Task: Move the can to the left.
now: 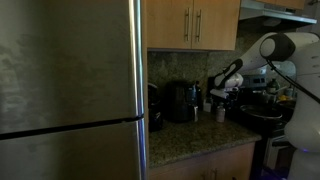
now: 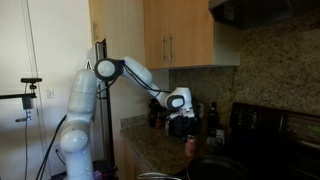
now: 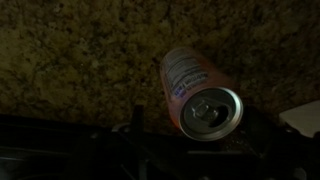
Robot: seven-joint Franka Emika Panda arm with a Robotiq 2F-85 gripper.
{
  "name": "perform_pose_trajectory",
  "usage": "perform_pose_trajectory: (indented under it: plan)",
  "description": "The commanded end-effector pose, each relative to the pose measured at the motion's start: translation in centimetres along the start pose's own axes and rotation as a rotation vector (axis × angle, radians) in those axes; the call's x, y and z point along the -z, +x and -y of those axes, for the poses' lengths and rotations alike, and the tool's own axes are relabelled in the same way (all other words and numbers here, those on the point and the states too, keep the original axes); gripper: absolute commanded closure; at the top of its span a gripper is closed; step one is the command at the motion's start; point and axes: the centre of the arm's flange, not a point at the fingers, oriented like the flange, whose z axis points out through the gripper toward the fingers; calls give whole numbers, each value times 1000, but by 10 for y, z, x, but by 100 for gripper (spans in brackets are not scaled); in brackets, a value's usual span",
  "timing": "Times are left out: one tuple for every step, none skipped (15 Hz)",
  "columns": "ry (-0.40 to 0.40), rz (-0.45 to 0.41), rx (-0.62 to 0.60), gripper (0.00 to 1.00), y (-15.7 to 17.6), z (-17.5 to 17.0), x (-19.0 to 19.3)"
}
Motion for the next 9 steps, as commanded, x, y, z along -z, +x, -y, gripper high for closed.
perform_pose_trajectory:
  plan:
    - [2,15,-33,0,5,13,-19]
    - [0,21,-38,0,5,14,-23]
    - [-5,27,-43,0,5,16,-26]
    - [-3,30,-48,0,5,18,-28]
    - [-4,30,-52,0,6,19,-30]
    - [-1,30,-58,25,7,20,-33]
    - [-4,34,-56,26,7,21,-34]
    - [-4,35,-56,33,8,21,-37]
    - [-3,34,-59,40,8,21,-38]
